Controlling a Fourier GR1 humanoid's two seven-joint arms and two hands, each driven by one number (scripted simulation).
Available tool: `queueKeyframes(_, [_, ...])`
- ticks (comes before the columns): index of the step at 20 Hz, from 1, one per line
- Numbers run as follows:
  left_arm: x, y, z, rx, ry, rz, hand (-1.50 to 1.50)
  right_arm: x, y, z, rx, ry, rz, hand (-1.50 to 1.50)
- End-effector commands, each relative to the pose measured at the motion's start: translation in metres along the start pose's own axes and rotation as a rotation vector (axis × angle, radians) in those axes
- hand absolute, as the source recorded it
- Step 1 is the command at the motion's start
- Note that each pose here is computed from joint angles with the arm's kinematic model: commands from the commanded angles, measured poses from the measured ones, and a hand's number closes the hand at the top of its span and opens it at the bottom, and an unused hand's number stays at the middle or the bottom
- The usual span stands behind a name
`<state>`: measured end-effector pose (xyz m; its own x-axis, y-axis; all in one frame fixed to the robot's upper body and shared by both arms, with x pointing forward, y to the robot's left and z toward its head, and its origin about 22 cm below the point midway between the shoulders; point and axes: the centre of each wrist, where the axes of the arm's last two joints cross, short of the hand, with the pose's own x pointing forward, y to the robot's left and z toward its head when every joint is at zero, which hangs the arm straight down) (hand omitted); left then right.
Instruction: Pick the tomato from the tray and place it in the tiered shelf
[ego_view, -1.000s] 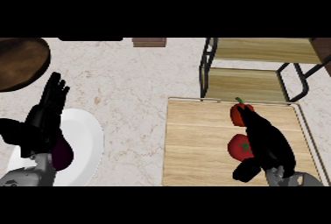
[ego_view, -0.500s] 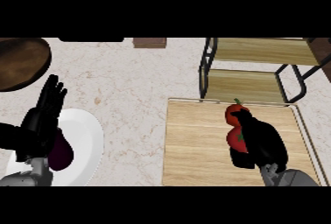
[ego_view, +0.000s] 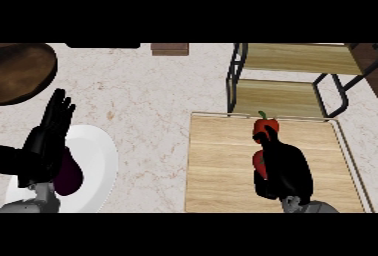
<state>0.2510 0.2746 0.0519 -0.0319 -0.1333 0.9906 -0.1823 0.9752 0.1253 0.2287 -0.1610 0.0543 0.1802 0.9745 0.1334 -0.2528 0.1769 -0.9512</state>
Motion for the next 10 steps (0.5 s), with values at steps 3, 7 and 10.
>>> queueKeyframes(3, [-0.013,-0.014,0.002,-0.010,0.013,0.000,0.00,0.028,0.006,0.031,0.071,-0.071,-0.172,1.50])
queueKeyframes(7, [0.007,0.000,0.003,0.000,-0.004,-0.003,0.00,0.048,-0.036,0.062,0.011,-0.114,-0.237,1.50])
queueKeyframes(10, [0.009,-0.003,-0.007,0.017,0.021,0.005,0.00,0.046,-0.056,0.080,-0.112,-0.114,-0.446,1.50])
